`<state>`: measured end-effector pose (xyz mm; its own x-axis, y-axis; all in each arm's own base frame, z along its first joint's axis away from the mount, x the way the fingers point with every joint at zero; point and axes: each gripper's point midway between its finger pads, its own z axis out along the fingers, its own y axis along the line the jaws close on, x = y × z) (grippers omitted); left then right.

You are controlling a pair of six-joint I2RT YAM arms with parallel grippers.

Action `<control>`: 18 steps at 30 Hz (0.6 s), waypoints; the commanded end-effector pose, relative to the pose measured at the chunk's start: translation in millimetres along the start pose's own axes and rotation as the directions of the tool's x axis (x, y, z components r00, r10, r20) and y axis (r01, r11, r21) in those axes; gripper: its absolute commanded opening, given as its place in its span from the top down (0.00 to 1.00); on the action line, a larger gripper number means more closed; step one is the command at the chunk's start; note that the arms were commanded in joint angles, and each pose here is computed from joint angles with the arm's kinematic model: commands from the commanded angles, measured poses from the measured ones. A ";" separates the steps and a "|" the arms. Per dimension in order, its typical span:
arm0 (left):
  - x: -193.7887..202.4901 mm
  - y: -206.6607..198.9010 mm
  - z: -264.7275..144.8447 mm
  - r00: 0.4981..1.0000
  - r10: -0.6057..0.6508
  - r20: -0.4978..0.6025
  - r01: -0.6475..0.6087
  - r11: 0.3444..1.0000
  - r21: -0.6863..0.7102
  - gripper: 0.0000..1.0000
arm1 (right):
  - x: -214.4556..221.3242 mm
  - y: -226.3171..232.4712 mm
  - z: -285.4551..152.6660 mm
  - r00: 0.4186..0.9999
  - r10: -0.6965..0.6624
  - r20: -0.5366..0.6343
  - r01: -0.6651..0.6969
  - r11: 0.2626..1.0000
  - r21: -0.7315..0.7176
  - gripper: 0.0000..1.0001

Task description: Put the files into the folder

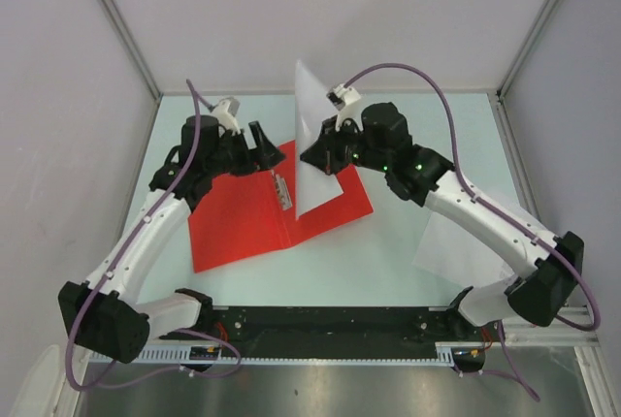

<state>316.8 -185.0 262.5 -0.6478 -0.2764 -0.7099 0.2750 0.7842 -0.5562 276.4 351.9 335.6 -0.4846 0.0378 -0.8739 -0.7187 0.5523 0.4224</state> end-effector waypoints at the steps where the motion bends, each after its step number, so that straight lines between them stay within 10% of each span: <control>1: 34.6 61.7 -14.5 0.998 -0.021 -0.061 0.011 0.988 -0.156 0.11 | 5.6 -6.3 8.5 0.994 0.098 -0.052 -0.103 0.989 -0.105 1.00; 10: 65.1 92.3 6.0 0.990 -0.109 -0.088 0.089 0.973 -0.211 0.13 | 94.9 -159.6 9.7 0.899 0.386 -0.204 -0.394 0.919 0.006 1.00; 18: 109.5 163.1 28.9 0.971 -0.223 -0.082 0.161 0.873 -0.460 0.17 | 131.7 -193.5 24.5 0.840 0.487 -0.238 -0.496 0.868 0.029 1.00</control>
<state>305.4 -118.2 110.8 -0.7766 -0.3333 -0.5345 -0.0827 0.8951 -0.4381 358.2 252.0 105.0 -0.9096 0.1107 -0.4006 -0.2690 0.5778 0.7706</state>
